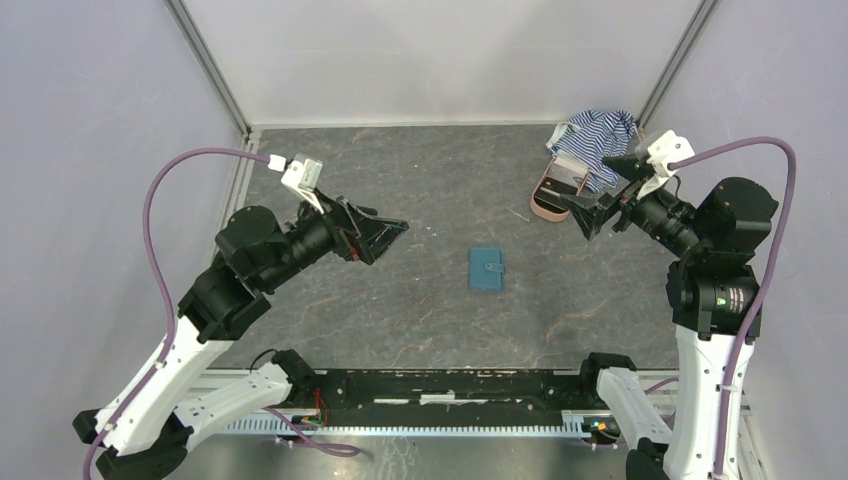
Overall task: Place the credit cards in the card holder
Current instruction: Reset both arms
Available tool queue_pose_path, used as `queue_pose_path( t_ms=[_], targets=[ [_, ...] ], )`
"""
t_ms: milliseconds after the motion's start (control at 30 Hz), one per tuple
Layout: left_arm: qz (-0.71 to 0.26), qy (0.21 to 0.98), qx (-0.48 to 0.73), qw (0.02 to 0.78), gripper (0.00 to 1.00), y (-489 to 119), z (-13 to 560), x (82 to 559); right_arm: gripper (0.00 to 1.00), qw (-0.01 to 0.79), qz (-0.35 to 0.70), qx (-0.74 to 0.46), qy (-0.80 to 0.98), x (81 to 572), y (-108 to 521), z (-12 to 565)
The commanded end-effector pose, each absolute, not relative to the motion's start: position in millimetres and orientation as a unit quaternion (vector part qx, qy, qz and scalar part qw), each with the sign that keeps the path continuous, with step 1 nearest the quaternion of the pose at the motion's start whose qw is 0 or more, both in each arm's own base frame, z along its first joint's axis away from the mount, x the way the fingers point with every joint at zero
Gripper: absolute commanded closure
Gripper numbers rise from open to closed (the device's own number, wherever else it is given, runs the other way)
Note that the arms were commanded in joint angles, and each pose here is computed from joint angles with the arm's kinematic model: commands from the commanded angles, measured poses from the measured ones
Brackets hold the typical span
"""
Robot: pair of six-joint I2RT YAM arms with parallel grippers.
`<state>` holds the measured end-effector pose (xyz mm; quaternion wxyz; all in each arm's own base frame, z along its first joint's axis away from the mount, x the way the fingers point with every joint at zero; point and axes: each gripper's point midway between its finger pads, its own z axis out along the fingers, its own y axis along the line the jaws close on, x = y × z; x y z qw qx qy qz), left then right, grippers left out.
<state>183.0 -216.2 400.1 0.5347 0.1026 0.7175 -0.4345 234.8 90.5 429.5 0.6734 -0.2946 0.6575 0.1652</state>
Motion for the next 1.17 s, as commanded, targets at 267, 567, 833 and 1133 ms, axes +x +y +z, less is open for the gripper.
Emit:
queue_pose_path(
  t_ms=[267,567,833,1133],
  targets=[
    [-0.459,0.701,0.094,0.538,0.00,-216.6,410.9,177.8,0.02,0.685,0.173,-0.304,0.638,230.3,94.9,441.9],
    [-0.461,0.701,0.094,0.537,0.00,-217.1,408.2,177.6,0.02,0.684,0.170,-0.308,0.639,229.9,94.3,439.1],
    [-0.460,0.702,0.094,0.536,0.00,-217.2,405.7,177.8,0.02,0.681,0.173,-0.308,0.641,233.2,93.7,435.6],
    [-0.471,0.696,0.096,0.533,0.00,-219.6,406.0,174.9,0.02,0.683,0.158,-0.292,0.651,242.9,85.1,429.6]
  ],
)
